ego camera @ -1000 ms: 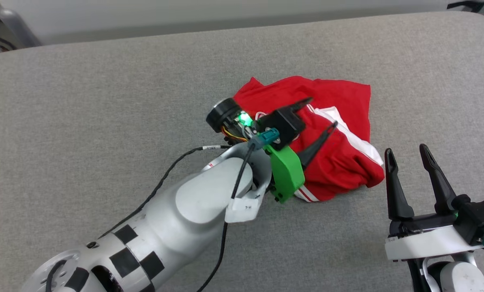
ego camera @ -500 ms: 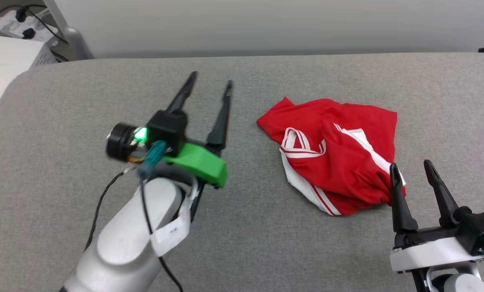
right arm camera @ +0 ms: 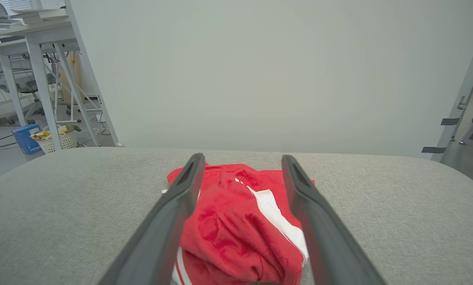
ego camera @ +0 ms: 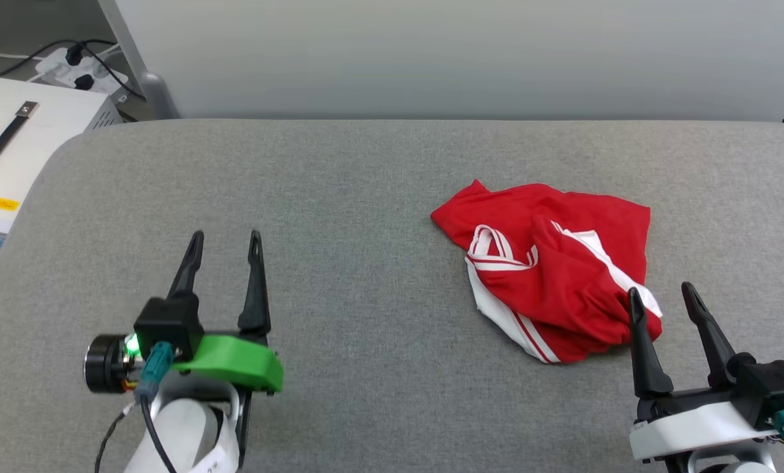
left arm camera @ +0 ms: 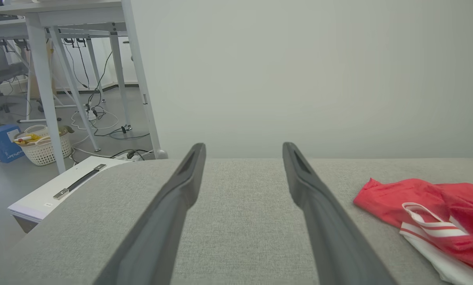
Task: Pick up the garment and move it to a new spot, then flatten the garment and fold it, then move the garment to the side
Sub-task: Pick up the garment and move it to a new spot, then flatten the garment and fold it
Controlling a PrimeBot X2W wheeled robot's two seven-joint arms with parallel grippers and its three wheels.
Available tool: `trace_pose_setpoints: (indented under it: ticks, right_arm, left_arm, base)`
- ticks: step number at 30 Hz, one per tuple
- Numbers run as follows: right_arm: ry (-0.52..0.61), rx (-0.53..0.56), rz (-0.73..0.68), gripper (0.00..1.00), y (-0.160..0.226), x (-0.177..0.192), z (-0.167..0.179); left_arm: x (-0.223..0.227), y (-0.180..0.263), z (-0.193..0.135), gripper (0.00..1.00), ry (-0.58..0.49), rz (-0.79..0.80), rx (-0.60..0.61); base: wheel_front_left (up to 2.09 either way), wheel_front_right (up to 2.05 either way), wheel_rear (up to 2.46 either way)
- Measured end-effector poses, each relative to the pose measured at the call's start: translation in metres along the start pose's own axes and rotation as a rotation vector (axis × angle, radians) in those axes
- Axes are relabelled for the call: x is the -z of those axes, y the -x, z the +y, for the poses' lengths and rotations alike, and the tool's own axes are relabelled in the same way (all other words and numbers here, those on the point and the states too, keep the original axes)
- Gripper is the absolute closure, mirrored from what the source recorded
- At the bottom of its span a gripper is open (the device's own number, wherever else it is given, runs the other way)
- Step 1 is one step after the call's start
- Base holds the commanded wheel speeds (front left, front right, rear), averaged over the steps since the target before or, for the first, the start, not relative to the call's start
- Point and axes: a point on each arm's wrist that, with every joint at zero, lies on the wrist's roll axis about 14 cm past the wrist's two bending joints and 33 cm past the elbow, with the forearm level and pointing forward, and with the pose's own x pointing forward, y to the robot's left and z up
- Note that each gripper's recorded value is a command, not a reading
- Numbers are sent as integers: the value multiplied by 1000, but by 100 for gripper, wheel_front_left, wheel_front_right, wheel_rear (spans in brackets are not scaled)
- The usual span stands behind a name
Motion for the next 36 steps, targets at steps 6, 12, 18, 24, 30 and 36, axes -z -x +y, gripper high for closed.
trace_pose_setpoints:
  ticks: [6, 12, 18, 24, 30, 36]
  right_arm:
    - [-4, -11, 4, 0, 10, -1, 5]
    - [-10, -19, 33, 0, 16, 7, 9]
    - [-14, -26, 54, 0, 19, 14, 12]
    - [-15, -28, 64, 0, 19, 17, 12]
    - [-18, -32, 76, 0, 18, 21, 13]
    - [-19, -34, 80, 0, 18, 22, 14]
  left_arm:
    - [13, 30, 3, 0, 13, 37, -9]
    - [18, 38, 1, 0, 23, 51, -15]
    - [22, 44, 5, 0, 28, 64, -28]
    - [24, 46, 10, 0, 28, 69, -43]
    - [27, 48, 13, 0, 23, 81, -47]
    - [30, 49, 16, 0, 20, 89, -54]
  base:
    - [0, 0, 0]
    - [0, 0, 0]
    - [0, 0, 0]
    - [0, 0, 0]
    - [0, 0, 0]
    - [0, 0, 0]
